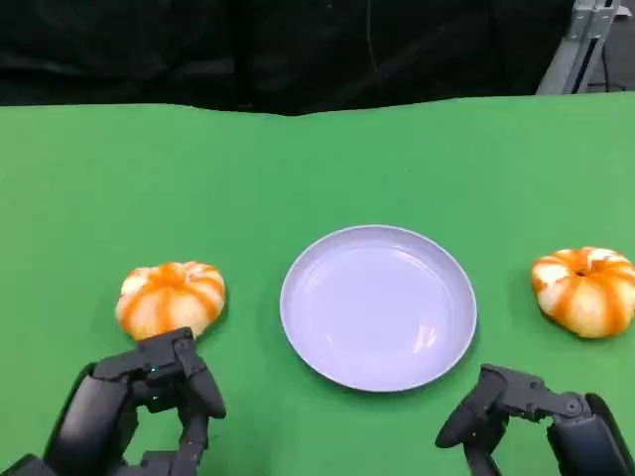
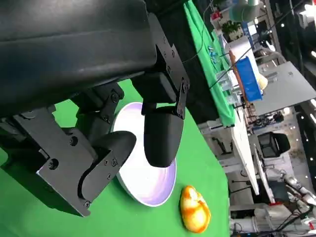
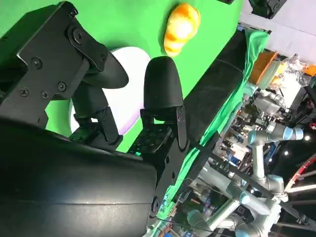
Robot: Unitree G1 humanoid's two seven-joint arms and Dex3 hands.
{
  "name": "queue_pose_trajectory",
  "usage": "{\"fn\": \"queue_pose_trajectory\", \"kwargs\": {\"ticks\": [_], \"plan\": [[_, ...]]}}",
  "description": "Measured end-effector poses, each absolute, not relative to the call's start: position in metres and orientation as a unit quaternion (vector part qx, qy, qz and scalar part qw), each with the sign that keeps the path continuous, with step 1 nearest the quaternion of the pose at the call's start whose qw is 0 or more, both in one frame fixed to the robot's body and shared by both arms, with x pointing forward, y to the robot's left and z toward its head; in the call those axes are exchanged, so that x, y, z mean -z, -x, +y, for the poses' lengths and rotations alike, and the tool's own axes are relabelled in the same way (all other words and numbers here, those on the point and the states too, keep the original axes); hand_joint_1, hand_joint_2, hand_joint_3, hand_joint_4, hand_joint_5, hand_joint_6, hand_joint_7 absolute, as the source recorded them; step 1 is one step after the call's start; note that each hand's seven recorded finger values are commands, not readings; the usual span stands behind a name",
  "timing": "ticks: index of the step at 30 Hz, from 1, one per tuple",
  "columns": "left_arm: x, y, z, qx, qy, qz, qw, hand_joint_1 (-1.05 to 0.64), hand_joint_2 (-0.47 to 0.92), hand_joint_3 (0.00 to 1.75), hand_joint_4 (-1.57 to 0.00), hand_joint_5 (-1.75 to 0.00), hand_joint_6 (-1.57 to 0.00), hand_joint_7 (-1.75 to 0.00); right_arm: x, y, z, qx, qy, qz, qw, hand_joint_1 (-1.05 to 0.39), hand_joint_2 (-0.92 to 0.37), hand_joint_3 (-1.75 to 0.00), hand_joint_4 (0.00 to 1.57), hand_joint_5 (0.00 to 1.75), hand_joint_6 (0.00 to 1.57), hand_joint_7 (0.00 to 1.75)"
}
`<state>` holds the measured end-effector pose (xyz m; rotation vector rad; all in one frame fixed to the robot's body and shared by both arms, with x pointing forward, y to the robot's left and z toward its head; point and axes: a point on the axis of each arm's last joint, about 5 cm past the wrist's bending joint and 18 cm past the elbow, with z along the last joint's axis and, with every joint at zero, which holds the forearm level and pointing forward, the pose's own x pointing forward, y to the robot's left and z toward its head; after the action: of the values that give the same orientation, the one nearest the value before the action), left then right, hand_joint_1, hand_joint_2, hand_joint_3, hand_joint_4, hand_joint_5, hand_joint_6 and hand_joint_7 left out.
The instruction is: Grasp the bread from the table and place it into the plate.
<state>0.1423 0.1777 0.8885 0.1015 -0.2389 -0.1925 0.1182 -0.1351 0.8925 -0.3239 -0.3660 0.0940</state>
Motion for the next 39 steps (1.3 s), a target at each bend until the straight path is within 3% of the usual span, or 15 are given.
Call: {"fn": "queue_pose_trajectory", "kwargs": {"ticks": [1, 2, 4, 6, 7, 8, 11, 13, 14, 19, 25, 30, 39], "plan": [[-0.889, -0.142, 0.178, 0.095, -0.051, -0.119, 0.987, -0.05, 0.42, 1.22, -0.74, -1.45, -0.73, -1.2, -0.893, -0.118, -0.135, -0.046, 0.16, -0.181, 0.969, 0.06, -0.2, -1.47, 0.86, 1.53, 0.88, 1.27], [-0.889, -0.142, 0.178, 0.095, -0.05, -0.118, 0.987, -0.07, 0.49, 1.09, -0.7, -1.37, -0.71, -1.08, -0.893, -0.118, -0.135, -0.046, 0.16, -0.181, 0.969, 0.06, -0.2, -1.47, 0.87, 1.53, 0.88, 1.27], [-0.888, -0.142, 0.179, 0.092, -0.045, -0.113, 0.988, -0.07, 0.54, 0.99, -0.67, -1.31, -0.69, -0.98, -0.893, -0.118, -0.134, -0.047, 0.16, -0.182, 0.969, 0.06, -0.2, -1.47, 0.87, 1.53, 0.88, 1.27], [-0.889, -0.143, 0.18, 0.09, -0.043, -0.104, 0.99, -0.26, 0.77, 0.45, -0.57, -1.08, -0.58, -0.62, -0.893, -0.118, -0.133, -0.047, 0.158, -0.184, 0.969, 0.07, -0.21, -1.46, 0.87, 1.52, 0.88, 1.27], [-0.89, -0.144, 0.181, 0.092, -0.05, -0.096, 0.99, -0.3, 0.85, 0.27, -0.55, -1.01, -0.58, -0.5, -0.893, -0.118, -0.132, -0.047, 0.157, -0.184, 0.969, 0.07, -0.21, -1.46, 0.87, 1.52, 0.88, 1.26], [-0.891, -0.146, 0.183, 0.094, -0.062, -0.089, 0.99, -0.31, 0.88, 0.2, -0.55, -0.99, -0.58, -0.46, -0.893, -0.119, -0.132, -0.047, 0.155, -0.185, 0.969, 0.07, -0.21, -1.46, 0.87, 1.52, 0.88, 1.26], [-0.898, -0.15, 0.184, 0.098, -0.078, -0.089, 0.988, -0.33, 0.92, 0.13, -0.54, -0.97, -0.58, -0.41, -0.892, -0.119, -0.131, -0.047, 0.153, -0.185, 0.97, 0.07, -0.21, -1.46, 0.87, 1.51, 0.89, 1.26], [-0.9, -0.152, 0.184, 0.099, -0.094, -0.085, 0.987, -0.39, 0.92, 0.06, -0.32, -0.71, -0.4, -0.2, -0.892, -0.119, -0.13, -0.047, 0.152, -0.183, 0.97, 0.07, -0.21, -1.45, 0.87, 1.52, 0.89, 1.26], [-0.902, -0.154, 0.185, 0.101, -0.123, -0.078, 0.984, -0.41, 0.92, 0.05, -0.27, -0.65, -0.36, -0.15, -0.892, -0.119, -0.13, -0.047, 0.151, -0.184, 0.97, 0.07, -0.21, -1.44, 0.87, 1.52, 0.89, 1.26], [-0.922, -0.173, 0.191, 0.096, -0.255, -0.07, 0.96, -0.49, 0.92, 0.04, -0.17, -0.56, -0.25, -0.05, -0.892, -0.119, -0.128, -0.048, 0.148, -0.184, 0.97, 0.08, -0.21, -1.44, 0.86, 1.51, 0.89, 1.25], [-0.932, -0.192, 0.189, 0.096, -0.419, -0.061, 0.901, -0.53, 0.91, 0.0, -0.22, -0.34, -0.27, -0.01, -0.892, -0.119, -0.128, -0.047, 0.149, -0.184, 0.97, 0.07, -0.22, -1.43, 0.87, 1.5, 0.89, 1.25], [-0.931, -0.205, 0.183, 0.101, -0.497, -0.045, 0.861, -0.55, 0.91, 0.0, -0.26, -0.31, -0.27, -0.01, -0.891, -0.119, -0.128, -0.046, 0.151, -0.184, 0.97, 0.07, -0.22, -1.43, 0.87, 1.5, 0.89, 1.24], [-0.907, -0.246, 0.157, 0.127, -0.633, 0.044, 0.763, -0.59, 0.92, 0.0, -0.35, -0.24, -0.34, -0.02, -0.891, -0.119, -0.127, -0.047, 0.151, -0.184, 0.97, 0.07, -0.21, -1.44, 0.87, 1.49, 0.89, 1.24]]}}
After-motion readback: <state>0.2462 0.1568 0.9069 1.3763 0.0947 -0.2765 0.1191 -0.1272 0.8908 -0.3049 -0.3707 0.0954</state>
